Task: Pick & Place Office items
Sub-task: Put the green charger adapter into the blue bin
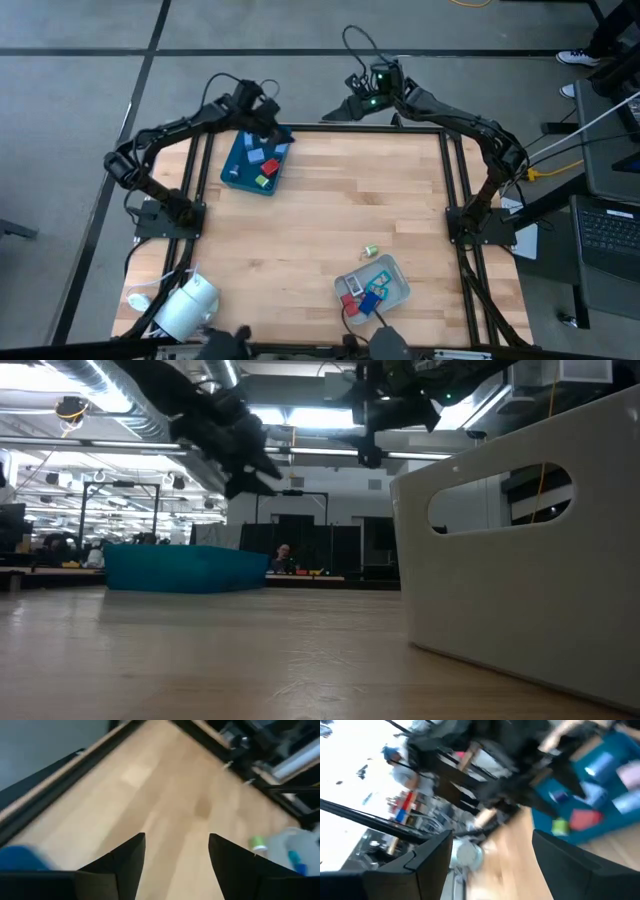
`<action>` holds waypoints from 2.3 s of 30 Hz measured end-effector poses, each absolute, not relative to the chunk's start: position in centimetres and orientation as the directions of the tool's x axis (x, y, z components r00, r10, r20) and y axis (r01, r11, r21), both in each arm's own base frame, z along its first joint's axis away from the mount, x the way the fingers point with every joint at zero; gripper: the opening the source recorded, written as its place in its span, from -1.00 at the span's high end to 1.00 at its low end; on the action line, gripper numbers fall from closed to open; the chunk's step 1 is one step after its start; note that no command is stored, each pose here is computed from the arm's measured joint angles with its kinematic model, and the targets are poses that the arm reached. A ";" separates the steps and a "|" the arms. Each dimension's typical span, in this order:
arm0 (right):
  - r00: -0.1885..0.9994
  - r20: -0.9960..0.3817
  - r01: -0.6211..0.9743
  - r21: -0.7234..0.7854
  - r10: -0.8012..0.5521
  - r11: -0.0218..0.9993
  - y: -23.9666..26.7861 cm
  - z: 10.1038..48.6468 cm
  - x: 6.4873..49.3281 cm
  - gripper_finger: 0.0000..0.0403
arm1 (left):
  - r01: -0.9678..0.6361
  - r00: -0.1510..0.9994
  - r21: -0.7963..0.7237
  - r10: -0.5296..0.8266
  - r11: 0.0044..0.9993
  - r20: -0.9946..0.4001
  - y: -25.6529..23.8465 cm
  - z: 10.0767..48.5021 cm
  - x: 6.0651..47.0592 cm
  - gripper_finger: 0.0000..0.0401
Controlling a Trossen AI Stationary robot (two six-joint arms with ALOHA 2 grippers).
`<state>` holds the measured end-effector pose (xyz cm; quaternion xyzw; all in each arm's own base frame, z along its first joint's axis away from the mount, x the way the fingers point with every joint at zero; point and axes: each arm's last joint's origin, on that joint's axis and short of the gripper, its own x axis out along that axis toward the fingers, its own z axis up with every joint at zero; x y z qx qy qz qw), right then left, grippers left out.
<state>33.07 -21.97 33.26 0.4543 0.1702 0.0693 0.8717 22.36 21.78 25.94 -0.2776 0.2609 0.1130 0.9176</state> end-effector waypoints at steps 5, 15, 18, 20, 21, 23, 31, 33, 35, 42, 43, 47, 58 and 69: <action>0.827 -0.485 0.185 0.713 0.285 0.676 -18.8 32.1 31.5 -0.38 | -0.341 0.833 -0.443 0.048 0.829 -0.551 19.1 26.1 25.0 -0.05; 0.461 -0.862 0.146 0.308 0.211 0.940 -11.6 30.2 29.6 -0.38 | -0.434 0.817 -0.457 0.126 0.777 -0.562 17.8 26.2 26.4 -0.05; 0.442 -0.865 0.071 0.297 0.237 0.952 -9.6 28.8 29.3 -0.38 | -0.441 0.826 -0.470 0.142 0.764 -0.545 17.8 26.4 26.6 -0.04; 0.421 -0.872 0.037 0.292 0.250 0.956 -8.3 27.3 28.7 -0.38 | -0.432 0.835 -0.463 0.149 0.774 -0.530 17.6 26.6 26.8 -0.02; 0.406 -0.876 0.021 0.293 0.259 0.956 -7.7 26.4 28.2 -0.38 | -0.428 0.837 -0.459 0.150 0.778 -0.526 17.6 26.6 26.9 -0.01; 0.397 -0.878 -0.021 0.283 0.268 0.959 -6.4 25.1 27.1 -0.38 | -0.424 0.838 -0.458 0.148 0.781 -0.525 17.5 26.7 27.0 0.00; 0.351 -0.915 -0.143 0.155 0.197 0.977 -2.5 22.2 25.0 -0.38 | -0.446 0.832 -0.467 0.163 0.764 -0.530 17.3 26.6 27.2 0.00; 0.366 -0.908 -0.167 0.153 0.206 0.974 -1.8 21.9 25.2 -0.38 | -0.465 0.828 -0.471 0.179 0.749 -0.532 17.3 26.6 27.2 0.00; 0.390 -0.898 -0.183 0.142 0.204 0.973 -1.2 21.5 25.7 -0.38 | -0.466 0.833 -0.476 0.189 0.746 -0.519 17.4 26.7 27.3 0.00; 0.356 -0.912 -0.216 0.133 0.205 0.967 0.0 19.4 27.2 -0.37 | -0.467 0.842 -0.501 0.194 0.729 -0.504 17.5 26.8 27.4 0.01; 0.338 -0.917 -0.221 0.143 0.213 0.965 0.1 19.0 27.3 -0.36 | -0.468 0.841 -0.501 0.194 0.728 -0.505 17.5 26.8 27.4 0.01; 0.298 -0.921 -0.247 0.180 0.252 0.952 1.0 17.6 28.0 -0.32 | -0.469 0.841 -0.501 0.194 0.728 -0.505 17.5 26.8 27.4 0.01; 0.262 -0.904 -0.249 0.275 0.338 0.928 2.8 16.6 28.1 -0.28 | -0.465 0.840 -0.501 0.186 0.730 -0.509 17.3 26.8 27.5 0.01; 0.227 -0.911 -0.205 0.300 0.344 0.932 2.7 14.5 26.7 -0.28 | -0.444 0.839 -0.488 0.157 0.751 -0.521 16.5 26.6 27.9 0.01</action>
